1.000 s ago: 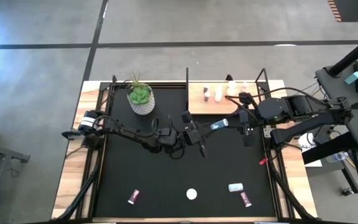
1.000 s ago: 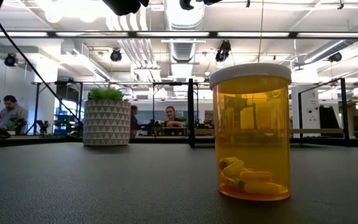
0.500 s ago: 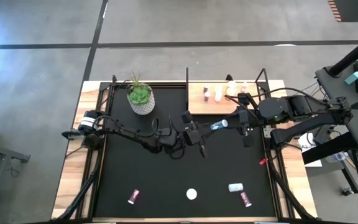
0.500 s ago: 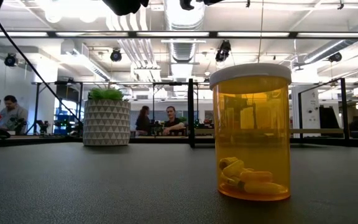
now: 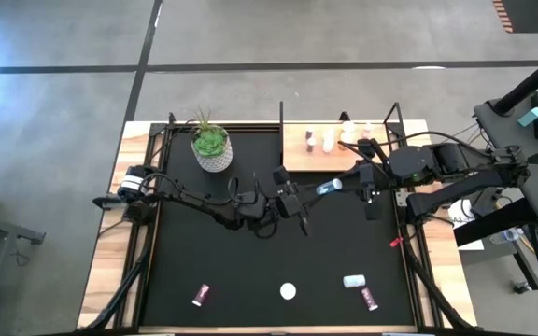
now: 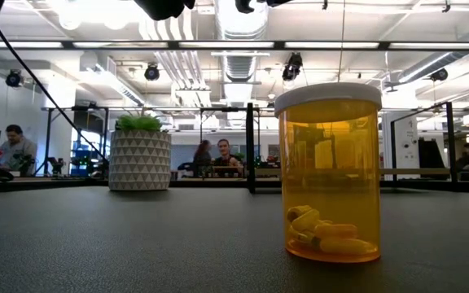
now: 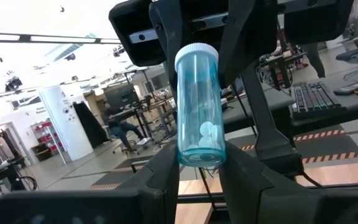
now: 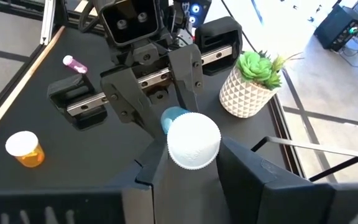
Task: Pick and place medicine bottles onto shelf by color
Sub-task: Put the blue pill bottle on the shelf aligned with the other blue pill bottles
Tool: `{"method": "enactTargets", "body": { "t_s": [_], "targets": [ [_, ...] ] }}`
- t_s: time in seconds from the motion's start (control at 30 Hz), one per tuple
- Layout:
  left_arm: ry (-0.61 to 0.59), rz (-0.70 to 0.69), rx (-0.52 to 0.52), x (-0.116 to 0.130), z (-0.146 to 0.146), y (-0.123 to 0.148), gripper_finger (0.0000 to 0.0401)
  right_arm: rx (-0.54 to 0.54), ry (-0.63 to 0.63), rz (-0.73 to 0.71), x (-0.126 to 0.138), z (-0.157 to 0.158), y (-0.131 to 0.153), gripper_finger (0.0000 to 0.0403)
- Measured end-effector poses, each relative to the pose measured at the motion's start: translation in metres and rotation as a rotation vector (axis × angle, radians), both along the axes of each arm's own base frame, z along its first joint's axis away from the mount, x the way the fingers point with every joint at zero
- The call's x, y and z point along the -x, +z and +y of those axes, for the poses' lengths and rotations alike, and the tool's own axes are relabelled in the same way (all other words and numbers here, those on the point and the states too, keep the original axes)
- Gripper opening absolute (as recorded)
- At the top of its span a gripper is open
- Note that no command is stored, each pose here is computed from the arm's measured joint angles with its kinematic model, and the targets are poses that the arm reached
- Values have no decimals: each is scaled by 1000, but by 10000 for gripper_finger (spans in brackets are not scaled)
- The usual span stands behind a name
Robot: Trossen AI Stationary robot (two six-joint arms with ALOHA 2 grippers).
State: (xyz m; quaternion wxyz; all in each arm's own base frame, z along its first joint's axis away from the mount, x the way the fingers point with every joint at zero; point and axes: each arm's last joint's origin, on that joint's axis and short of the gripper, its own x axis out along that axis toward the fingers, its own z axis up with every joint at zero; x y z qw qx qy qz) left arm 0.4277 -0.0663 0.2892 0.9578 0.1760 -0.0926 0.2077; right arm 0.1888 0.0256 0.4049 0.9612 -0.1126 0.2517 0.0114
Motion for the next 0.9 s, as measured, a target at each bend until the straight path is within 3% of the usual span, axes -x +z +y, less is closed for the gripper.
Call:
{"method": "enactTargets", "body": {
  "t_s": [0.17, 0.43, 0.57, 0.73, 0.9],
  "targets": [
    [-9, -13, 39, 0, 0, 0, 100, -14, -9, -1, 0, 0, 0, 110],
    [135, 28, 69, 1, 5, -5, 202, -26, -34, -7, 0, -1, 1, 110],
    [393, 128, 57, 4, 10, -11, 236, -7, -152, 15, 2, -4, -2, 109],
    [767, 280, 64, 11, 16, -24, 244, -27, -367, 83, -1, -15, -13, 109],
    [871, 378, 18, 14, 16, -36, 244, -119, -541, 129, -21, -33, -26, 113]
  ]
}}
